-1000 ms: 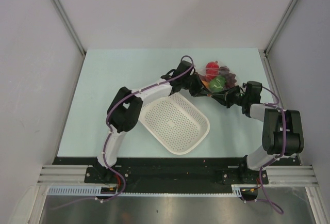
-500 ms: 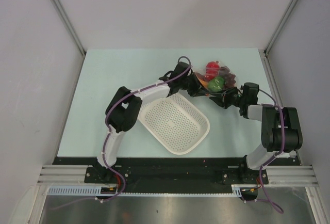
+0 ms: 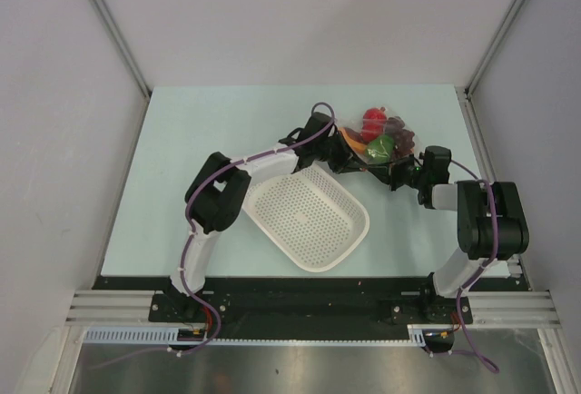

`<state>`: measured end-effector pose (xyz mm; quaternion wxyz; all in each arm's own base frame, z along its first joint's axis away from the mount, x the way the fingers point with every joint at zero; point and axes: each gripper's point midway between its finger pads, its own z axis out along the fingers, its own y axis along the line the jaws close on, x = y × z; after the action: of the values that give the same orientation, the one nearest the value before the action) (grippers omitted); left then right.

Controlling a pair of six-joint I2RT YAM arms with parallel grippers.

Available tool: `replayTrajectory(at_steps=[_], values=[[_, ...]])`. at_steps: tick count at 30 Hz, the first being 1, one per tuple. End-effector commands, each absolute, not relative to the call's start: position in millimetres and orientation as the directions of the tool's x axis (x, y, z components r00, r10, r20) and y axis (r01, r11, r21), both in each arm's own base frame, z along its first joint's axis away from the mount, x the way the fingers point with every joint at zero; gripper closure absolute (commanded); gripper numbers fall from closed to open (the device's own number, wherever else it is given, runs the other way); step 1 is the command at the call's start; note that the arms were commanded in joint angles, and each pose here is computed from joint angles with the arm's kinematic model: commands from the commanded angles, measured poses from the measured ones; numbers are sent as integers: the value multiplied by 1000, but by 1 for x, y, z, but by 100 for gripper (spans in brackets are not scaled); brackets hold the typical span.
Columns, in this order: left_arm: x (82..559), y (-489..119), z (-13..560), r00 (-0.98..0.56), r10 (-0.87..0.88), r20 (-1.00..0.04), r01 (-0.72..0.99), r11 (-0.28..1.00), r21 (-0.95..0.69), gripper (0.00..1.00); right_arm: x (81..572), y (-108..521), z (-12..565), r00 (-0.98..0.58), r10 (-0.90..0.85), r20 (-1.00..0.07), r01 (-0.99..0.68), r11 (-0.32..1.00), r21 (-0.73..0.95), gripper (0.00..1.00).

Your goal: Open the zip-top bag and remove the fake food

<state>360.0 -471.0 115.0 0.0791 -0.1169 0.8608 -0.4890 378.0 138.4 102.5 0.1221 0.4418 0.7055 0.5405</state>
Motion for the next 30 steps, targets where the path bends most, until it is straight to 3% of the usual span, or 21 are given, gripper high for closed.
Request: replayTrajectory(at_steps=[1,5,13,26,30], values=[[337,-481,138,-974,-226,-13,-95,463,-881,100,391,152,141,-652,710,265,379,2,926,100],[339,-477,131,-972,-234,-16,-102,484,-869,100,381,149,142,-640,727,249,384,22,923,100],[368,-460,124,-949,-315,-17,-146,487,-861,100,358,143,132,-609,727,317,450,-12,893,100],[408,-437,140,-920,-390,-27,-151,417,-896,100,340,125,121,-612,738,283,476,58,878,100],[398,-439,149,-938,-346,-19,-130,400,-907,98,344,133,121,-667,706,238,453,131,882,100]])
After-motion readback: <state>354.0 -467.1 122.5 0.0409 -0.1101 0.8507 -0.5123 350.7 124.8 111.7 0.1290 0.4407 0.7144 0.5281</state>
